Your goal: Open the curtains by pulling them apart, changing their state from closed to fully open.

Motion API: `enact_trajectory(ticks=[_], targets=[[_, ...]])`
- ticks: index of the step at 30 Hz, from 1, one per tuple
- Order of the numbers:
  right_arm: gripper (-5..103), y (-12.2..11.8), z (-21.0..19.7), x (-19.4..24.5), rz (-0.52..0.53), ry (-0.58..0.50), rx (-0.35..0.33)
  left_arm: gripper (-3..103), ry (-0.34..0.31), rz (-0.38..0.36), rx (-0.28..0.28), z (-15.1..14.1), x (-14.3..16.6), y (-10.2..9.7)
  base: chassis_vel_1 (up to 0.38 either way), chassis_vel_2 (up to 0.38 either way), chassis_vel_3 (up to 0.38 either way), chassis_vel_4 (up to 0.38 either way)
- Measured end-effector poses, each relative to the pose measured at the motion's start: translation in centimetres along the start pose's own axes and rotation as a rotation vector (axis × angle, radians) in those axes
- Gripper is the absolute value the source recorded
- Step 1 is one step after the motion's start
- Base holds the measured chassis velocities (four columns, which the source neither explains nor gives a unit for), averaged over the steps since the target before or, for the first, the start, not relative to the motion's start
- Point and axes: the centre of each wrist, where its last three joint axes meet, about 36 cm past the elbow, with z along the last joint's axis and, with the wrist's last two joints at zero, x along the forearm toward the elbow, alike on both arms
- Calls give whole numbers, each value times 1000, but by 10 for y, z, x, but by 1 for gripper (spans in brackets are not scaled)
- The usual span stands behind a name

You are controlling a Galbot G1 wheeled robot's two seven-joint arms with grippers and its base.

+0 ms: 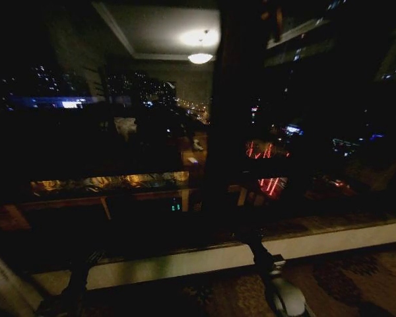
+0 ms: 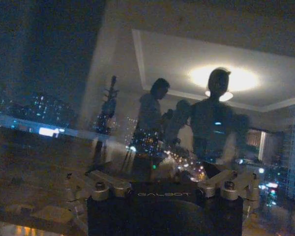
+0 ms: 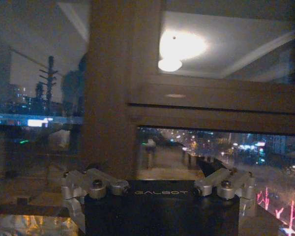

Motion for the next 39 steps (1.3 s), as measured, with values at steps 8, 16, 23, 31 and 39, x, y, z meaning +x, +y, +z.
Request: enact_trajectory(ticks=[8,16,23,31,39], targets=[[100,0,0,0,0,0,0,100,0,0,0,0,0,0,-350,-352,356,358],[100,0,0,0,0,0,0,100,0,0,0,0,0,0,-349,-350,349,353],[100,0,0,0,0,0,0,100,0,0,0,0,0,0,-354,-349,356,357],[100,0,0,0,0,0,0,100,0,0,0,0,0,0,-357,-352,353,358],[100,0,0,0,0,0,0,100,0,0,0,0,0,0,-355,-352,353,354]])
